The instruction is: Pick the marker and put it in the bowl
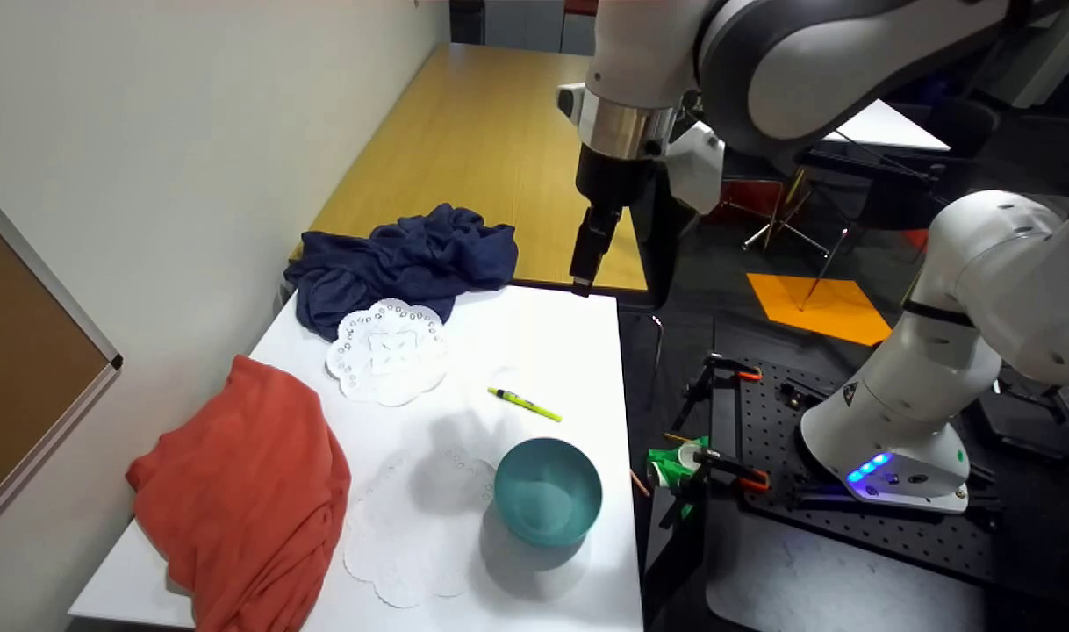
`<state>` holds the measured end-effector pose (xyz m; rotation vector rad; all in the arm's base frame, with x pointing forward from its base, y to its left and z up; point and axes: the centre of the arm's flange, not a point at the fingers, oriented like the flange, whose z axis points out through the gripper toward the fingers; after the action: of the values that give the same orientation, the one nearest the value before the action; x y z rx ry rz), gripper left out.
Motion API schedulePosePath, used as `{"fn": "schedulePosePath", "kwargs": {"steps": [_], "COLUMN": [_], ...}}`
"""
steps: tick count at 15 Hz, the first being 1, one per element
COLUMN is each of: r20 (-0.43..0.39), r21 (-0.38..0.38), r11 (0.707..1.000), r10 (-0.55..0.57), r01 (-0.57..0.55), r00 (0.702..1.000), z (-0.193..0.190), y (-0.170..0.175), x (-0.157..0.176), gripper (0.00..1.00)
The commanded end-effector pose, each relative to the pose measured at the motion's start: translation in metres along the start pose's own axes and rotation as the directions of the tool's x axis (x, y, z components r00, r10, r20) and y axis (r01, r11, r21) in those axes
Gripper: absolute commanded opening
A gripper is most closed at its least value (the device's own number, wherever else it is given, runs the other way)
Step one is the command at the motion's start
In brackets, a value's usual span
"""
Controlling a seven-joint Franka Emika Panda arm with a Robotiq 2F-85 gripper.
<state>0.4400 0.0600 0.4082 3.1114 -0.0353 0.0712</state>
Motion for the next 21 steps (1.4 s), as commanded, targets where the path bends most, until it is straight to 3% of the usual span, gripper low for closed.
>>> {"fn": "schedulePosePath", "kwargs": {"steps": [1,17,21], "r20": [-0.019,0.073,0.102], "r21": [-0.020,0.030,0.021], "r11": [0.999,0.985,0.982], "r10": [0.032,0.166,0.184], "r01": [-0.032,-0.168,-0.187], "r00": [0.999,0.983,0.978], "z": [0.050,0.240,0.247], "y": [0.026,0.063,0.063], "x": [0.000,0.047,0.039], "gripper": [1.00,1.00,1.00]}}
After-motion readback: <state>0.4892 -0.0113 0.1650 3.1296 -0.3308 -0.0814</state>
